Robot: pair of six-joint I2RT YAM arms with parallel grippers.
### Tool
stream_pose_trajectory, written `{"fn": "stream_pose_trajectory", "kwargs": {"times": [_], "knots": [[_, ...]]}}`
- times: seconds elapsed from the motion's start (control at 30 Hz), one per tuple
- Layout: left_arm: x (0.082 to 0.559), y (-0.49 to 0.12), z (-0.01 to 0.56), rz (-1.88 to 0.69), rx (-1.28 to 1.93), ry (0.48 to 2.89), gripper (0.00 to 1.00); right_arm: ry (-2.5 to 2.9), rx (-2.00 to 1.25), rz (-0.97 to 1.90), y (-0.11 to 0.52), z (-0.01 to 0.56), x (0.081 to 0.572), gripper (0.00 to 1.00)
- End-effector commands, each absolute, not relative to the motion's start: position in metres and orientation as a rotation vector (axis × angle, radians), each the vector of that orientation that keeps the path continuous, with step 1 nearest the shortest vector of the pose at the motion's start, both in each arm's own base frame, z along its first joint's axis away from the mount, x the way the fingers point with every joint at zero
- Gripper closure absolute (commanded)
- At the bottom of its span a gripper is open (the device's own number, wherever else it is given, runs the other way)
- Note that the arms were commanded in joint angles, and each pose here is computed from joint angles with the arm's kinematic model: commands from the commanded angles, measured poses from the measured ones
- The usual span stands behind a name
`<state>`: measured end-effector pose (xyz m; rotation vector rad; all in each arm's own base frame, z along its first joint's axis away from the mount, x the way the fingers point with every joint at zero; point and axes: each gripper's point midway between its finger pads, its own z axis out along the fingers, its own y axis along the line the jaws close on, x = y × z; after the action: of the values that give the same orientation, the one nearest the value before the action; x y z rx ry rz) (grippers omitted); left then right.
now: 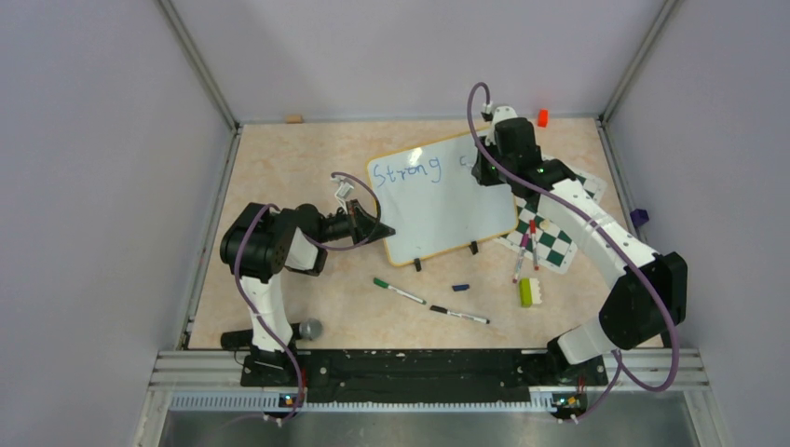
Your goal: Write a sentence on the whiteboard
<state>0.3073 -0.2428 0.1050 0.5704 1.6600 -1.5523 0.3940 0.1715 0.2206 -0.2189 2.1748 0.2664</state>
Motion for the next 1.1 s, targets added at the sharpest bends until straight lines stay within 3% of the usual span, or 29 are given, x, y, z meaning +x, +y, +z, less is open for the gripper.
{"fn": "stream_pose_trajectory", "kwargs": {"times": [0.0,0.67,1.07], "knots": [[0.288,-0.249,0.112,-1.549,0.786,1.538,1.0,2.11,-0.151,0.226,0.164,0.242,0.412,1.0],[0.289,-0.25,0.111,-1.55,0.784,1.539,1.0,2.078,-0.155,0.266,0.172,0.257,0.424,1.0],[0.288,-0.25,0.112,-1.549,0.785,1.538,1.0,2.141,-0.184,0.225,0.162,0.233,0.406,1.0]]}}
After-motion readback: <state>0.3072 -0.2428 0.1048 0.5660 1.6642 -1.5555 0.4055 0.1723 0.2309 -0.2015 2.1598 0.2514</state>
